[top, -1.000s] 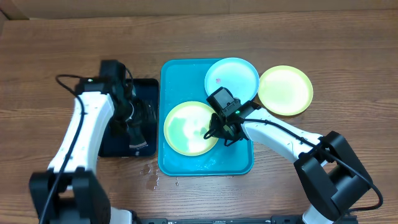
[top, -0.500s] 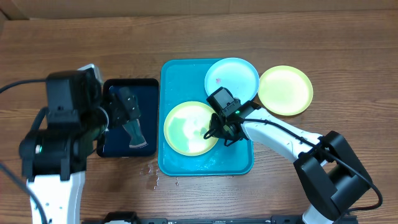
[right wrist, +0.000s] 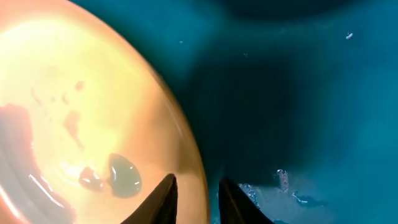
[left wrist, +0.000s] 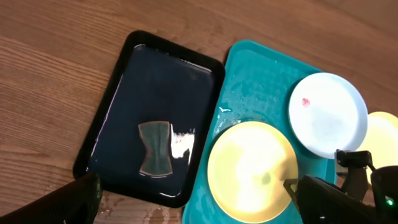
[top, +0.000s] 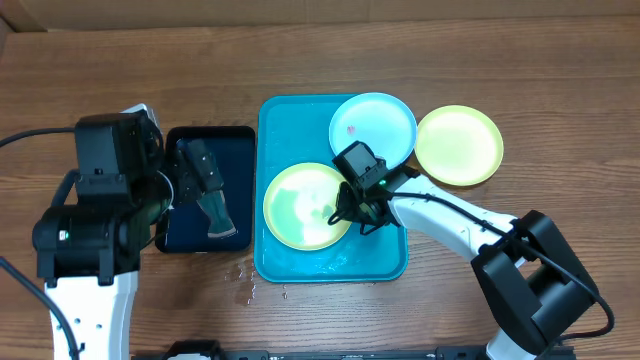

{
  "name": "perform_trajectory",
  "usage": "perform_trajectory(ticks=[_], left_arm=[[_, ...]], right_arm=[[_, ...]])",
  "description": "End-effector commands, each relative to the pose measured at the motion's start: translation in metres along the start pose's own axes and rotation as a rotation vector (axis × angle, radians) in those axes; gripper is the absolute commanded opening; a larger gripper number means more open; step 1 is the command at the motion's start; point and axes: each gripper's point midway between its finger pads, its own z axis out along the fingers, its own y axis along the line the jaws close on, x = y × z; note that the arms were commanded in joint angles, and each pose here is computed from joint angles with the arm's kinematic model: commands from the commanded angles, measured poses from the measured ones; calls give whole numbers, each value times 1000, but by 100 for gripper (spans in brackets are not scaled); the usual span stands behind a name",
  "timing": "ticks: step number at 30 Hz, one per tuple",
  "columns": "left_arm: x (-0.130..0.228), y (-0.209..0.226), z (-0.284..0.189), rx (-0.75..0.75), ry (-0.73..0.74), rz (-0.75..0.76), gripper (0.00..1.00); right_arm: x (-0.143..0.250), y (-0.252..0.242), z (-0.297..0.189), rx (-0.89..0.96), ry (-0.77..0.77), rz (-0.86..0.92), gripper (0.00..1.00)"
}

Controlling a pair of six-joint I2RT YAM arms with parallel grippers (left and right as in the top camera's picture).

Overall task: Clean dirty plates on tray and stack at the side
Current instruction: 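Carry the sponge left and drop it onto the black tray, then lift the cleaned yellow plate by its rim with the right gripper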

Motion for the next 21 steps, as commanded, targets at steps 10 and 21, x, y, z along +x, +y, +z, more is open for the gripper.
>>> perform_trajectory(ticks=[10, 21], left_arm=[[-2, 4, 25, -44, 65, -18, 100], [4, 7, 55, -81, 153, -20, 100]], right_arm=[[4, -4, -2, -9, 36, -17, 4], [-53, 41, -93, -109, -73, -19, 4]])
